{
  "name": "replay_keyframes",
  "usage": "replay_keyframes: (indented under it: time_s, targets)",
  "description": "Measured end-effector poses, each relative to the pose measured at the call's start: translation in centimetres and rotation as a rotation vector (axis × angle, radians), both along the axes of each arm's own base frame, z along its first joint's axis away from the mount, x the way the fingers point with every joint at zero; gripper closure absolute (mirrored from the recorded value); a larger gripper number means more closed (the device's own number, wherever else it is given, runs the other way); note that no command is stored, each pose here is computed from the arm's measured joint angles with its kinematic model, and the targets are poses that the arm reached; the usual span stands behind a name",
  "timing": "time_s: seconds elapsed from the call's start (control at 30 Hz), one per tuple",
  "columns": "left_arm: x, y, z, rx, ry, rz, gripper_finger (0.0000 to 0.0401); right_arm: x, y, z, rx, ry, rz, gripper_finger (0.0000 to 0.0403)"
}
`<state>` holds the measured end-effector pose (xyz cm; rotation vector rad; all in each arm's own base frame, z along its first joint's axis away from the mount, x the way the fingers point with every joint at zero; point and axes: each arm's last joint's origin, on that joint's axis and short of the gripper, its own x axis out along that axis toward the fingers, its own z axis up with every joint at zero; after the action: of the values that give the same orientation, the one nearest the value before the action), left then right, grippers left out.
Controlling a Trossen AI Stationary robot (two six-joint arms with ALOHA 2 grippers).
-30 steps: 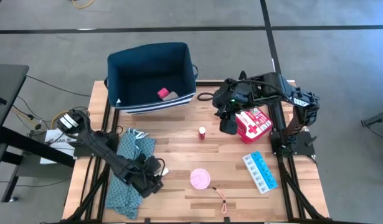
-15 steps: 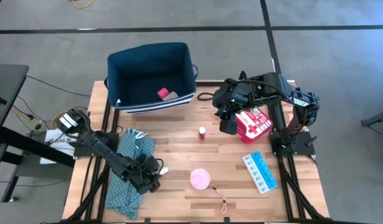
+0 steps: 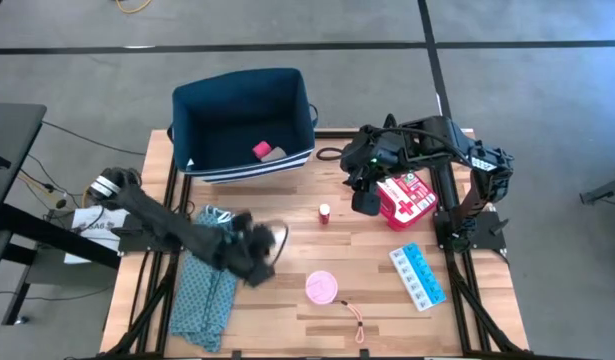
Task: Pick & place medical supplies in basket/bin
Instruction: Put the rolled gauze into theblue bin
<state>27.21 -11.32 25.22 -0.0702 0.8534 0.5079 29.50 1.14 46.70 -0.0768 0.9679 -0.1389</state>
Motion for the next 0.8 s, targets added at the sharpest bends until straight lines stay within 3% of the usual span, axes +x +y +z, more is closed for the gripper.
replay_keyframes:
  time_s: [0.2, 0.27, 0.33, 0.43, 0.53, 0.7, 0.8]
  targets:
    - [-1.0, 7.9, 12.6, 0.375, -0.023, 0.209, 0.0374, 0.0, 0.0, 0.0, 0.000, 0.000, 0.000, 0.0273]
    - [-1.8, 11.0, 15.6, 0.397, -0.034, 0.299, 0.0373, 0.0, 0.0, 0.0, 0.000, 0.000, 0.000, 0.0273]
    - [-3.0, 14.1, 17.3, 0.337, -0.031, 0.377, 0.0371, 0.0, 0.0, 0.0, 0.000, 0.000, 0.000, 0.0273]
    - [-4.8, 18.5, 17.6, 0.208, -0.003, 0.492, 0.0368, 0.1, 0.0, 0.0, 0.001, -0.009, 0.000, 0.0273]
    - [-5.9, 21.7, 16.0, 0.117, 0.084, 0.571, 0.0366, 0.2, 0.0, 0.1, 0.001, -0.024, 0.000, 0.0273]
    - [-6.4, 25.8, 12.2, 0.113, 0.212, 0.627, 0.0364, 0.9, 0.1, -0.4, 0.000, -0.005, 0.003, 0.0273]
    - [-6.4, 27.3, 10.4, 0.082, 0.202, 0.610, 0.0364, 1.8, 0.2, -1.3, -0.007, 0.041, 0.009, 0.0273]
